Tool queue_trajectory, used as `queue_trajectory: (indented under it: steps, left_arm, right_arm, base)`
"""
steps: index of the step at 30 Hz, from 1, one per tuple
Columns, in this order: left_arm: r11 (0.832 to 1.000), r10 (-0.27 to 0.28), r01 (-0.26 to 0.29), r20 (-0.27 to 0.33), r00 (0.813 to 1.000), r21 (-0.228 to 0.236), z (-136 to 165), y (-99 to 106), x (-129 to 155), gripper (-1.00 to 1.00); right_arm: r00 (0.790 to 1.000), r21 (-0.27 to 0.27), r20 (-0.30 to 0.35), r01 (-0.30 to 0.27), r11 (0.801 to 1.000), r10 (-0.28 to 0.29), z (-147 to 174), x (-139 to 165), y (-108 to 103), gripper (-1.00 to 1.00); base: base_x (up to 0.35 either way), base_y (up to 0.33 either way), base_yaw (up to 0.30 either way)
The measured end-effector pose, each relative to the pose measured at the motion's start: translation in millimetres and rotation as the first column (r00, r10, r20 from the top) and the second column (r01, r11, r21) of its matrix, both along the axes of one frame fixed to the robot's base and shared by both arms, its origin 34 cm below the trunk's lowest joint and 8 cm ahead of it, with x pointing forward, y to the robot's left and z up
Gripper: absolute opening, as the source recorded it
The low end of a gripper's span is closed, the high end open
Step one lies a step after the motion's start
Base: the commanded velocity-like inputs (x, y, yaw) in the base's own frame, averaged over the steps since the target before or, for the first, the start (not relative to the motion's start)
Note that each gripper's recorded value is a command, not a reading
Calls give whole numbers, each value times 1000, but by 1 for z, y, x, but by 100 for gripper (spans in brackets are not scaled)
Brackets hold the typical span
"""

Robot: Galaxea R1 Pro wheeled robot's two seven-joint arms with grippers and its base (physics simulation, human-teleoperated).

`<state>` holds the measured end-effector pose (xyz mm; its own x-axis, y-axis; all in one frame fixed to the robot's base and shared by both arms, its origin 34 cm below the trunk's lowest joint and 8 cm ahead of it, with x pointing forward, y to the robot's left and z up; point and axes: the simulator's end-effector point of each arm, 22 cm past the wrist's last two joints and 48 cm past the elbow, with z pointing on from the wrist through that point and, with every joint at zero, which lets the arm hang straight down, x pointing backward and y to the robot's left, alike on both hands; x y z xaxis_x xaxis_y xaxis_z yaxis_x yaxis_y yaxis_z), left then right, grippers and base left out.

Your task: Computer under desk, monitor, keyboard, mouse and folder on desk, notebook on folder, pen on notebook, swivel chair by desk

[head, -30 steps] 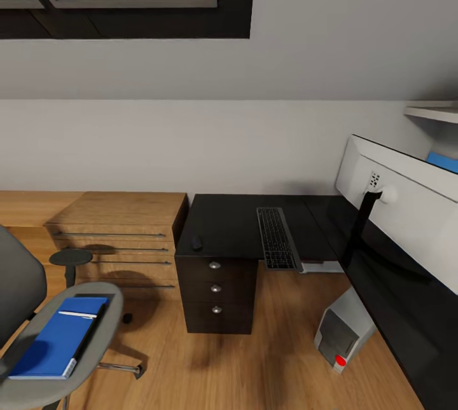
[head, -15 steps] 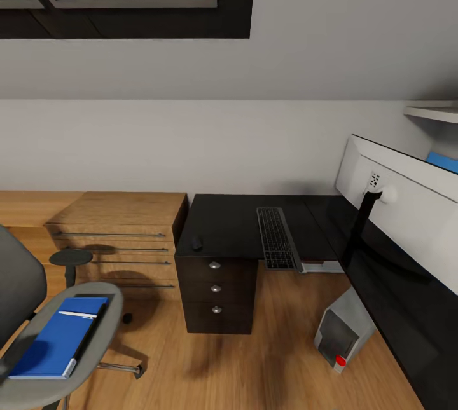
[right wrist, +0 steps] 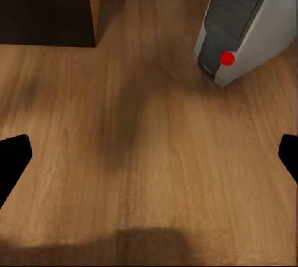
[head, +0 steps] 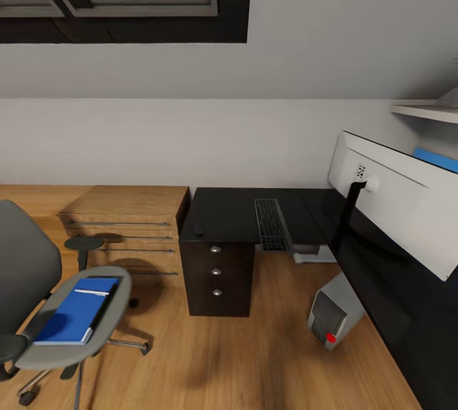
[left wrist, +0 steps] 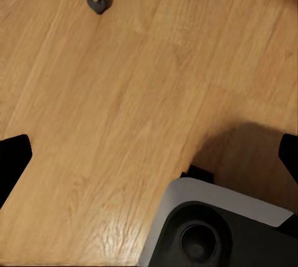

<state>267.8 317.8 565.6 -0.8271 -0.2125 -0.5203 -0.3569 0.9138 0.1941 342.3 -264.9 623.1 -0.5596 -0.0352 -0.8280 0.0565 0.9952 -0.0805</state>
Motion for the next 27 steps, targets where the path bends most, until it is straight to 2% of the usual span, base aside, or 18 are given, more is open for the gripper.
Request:
queue_trajectory:
  steps: [22, 27]
  left_arm:
    - [1000, 10, -10, 0, 1000, 1, 0, 1, -1, 100]
    - [1000, 10, -10, 0, 1000, 0, 0, 1, -1, 100]
  right_arm:
    - [1000, 2, -4, -4, 1000, 4, -1, -1, 2, 100]
    - [1000, 2, -4, -4, 1000, 4, -1, -1, 2, 100]
  base:
    - [-337, -88, -1]
    - [-338, -94, -106]
